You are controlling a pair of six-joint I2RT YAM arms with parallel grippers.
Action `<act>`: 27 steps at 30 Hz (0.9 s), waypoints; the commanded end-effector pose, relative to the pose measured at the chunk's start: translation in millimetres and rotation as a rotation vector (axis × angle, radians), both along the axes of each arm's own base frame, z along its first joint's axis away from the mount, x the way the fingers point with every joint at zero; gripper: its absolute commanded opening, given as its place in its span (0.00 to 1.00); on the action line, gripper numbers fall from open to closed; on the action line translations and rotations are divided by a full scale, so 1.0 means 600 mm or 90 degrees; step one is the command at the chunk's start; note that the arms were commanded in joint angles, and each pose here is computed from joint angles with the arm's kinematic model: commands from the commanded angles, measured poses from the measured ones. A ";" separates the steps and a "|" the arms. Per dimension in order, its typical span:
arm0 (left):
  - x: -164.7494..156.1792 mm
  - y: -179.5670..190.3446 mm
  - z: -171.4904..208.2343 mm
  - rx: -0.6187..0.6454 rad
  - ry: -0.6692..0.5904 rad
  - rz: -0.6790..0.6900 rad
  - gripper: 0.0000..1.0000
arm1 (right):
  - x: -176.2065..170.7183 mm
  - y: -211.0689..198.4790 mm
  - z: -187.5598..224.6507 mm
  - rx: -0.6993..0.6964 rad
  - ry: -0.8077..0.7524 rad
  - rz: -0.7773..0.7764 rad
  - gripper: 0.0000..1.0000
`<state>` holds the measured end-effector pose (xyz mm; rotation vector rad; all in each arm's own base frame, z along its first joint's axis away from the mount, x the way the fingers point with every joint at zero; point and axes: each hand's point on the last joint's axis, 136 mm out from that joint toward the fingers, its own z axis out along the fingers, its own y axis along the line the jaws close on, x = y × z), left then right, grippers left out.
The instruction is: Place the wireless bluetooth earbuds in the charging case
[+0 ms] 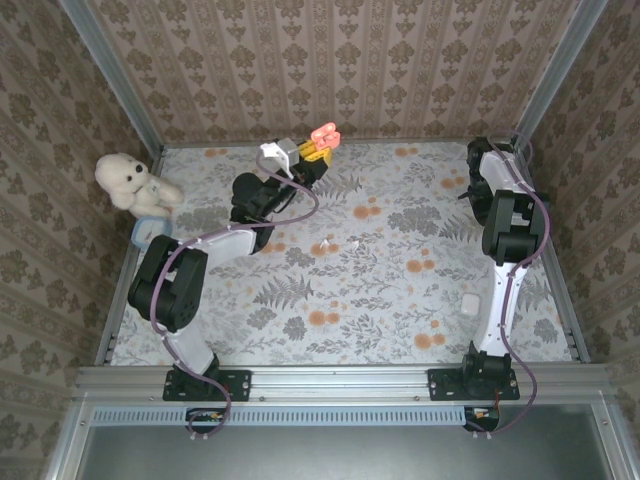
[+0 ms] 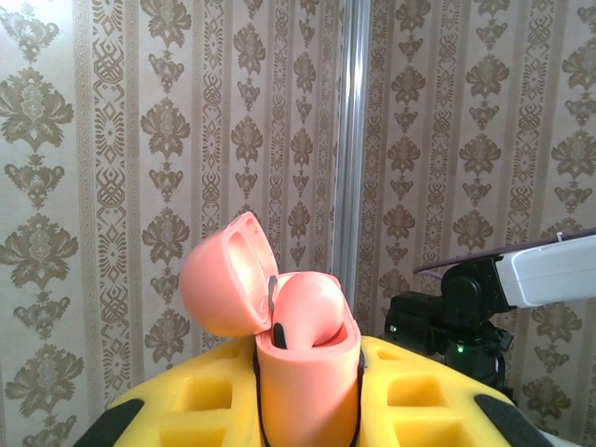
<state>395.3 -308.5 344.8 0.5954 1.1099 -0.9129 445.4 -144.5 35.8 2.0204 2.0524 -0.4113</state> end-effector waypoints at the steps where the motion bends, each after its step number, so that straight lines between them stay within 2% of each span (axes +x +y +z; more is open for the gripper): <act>1: 0.004 0.008 0.022 -0.027 -0.021 0.001 0.00 | -0.010 -0.009 -0.006 -0.018 0.033 -0.012 0.53; 10: 0.008 0.013 0.022 -0.030 -0.018 0.004 0.00 | -0.013 -0.018 -0.014 -0.027 0.056 -0.032 0.53; 13: 0.009 0.014 0.022 -0.031 -0.016 0.005 0.00 | -0.016 -0.021 -0.017 -0.028 0.066 -0.033 0.47; 17: 0.009 0.014 0.022 -0.035 -0.012 0.002 0.00 | -0.011 -0.019 -0.018 -0.018 0.061 -0.021 0.33; 27: -0.001 0.001 0.029 -0.043 -0.010 -0.014 0.00 | 0.002 0.017 -0.013 0.015 0.024 0.069 0.17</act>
